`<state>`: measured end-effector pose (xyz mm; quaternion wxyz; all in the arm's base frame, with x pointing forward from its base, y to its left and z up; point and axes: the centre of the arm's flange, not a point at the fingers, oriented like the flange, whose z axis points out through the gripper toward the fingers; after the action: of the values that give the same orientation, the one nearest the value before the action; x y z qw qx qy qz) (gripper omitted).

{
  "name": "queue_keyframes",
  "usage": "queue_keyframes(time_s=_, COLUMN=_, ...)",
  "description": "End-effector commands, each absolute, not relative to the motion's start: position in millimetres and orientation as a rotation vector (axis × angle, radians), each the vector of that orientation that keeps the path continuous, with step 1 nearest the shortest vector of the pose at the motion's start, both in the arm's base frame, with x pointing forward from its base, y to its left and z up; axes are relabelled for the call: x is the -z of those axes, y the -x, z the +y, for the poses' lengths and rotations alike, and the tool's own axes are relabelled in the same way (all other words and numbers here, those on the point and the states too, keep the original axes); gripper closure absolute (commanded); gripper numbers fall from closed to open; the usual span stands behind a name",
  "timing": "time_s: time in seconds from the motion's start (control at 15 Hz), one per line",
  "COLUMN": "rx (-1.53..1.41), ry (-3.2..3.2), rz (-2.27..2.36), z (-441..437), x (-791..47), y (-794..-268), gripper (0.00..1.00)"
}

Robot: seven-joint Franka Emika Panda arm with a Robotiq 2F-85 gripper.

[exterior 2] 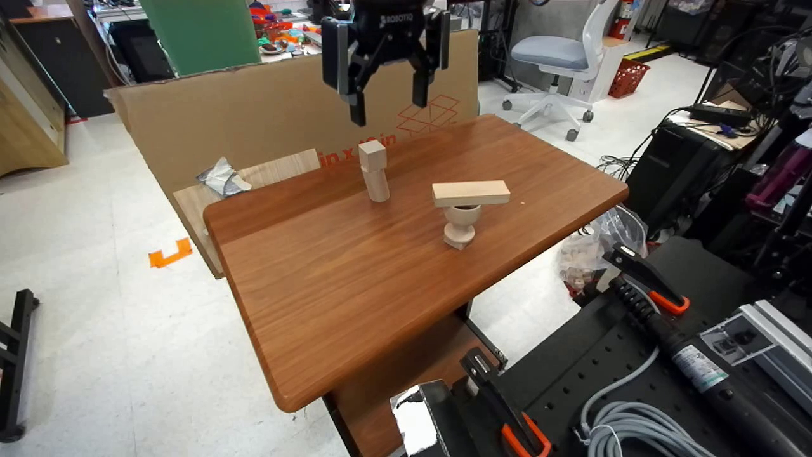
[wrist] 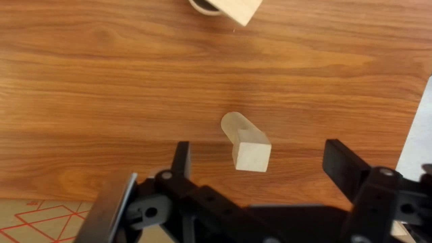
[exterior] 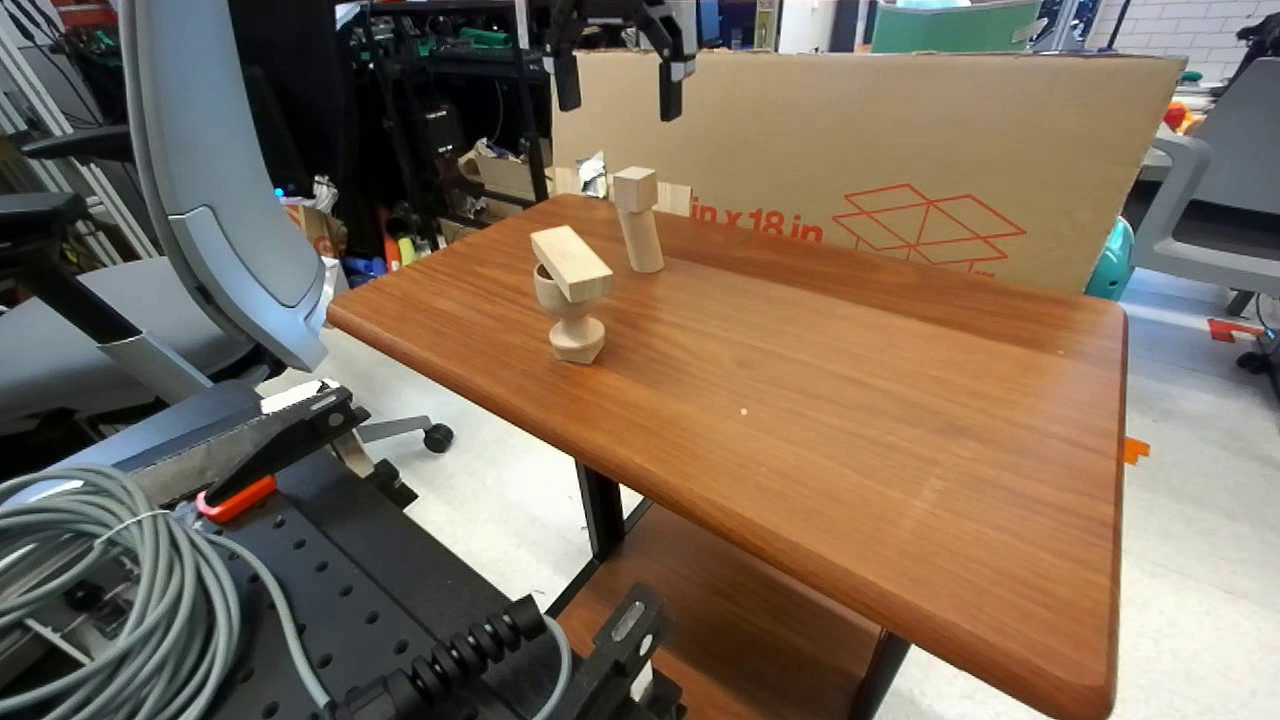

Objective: Pick up the wooden cube from the wooden cylindrical block and put it on the table.

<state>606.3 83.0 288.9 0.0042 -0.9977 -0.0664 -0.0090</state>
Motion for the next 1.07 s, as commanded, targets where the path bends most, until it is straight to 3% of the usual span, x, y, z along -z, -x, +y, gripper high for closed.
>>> queue_keyframes(time_s=0.0, rx=0.003, ry=3.106, rz=-0.247, z=95.1, x=-274.5, y=-646.7, gripper=0.00)
queue_keyframes(time_s=0.87, rx=-0.131, ry=3.117, rz=-0.207, z=105.9, x=-228.1, y=-655.6, gripper=0.00)
queue_keyframes(time_s=0.93, rx=-0.136, ry=3.118, rz=-0.202, z=106.4, x=-227.3, y=-655.3, gripper=0.07)
queue_keyframes(time_s=1.0, rx=-0.138, ry=3.120, rz=-0.204, z=106.9, x=-226.6, y=-655.5, gripper=0.28)
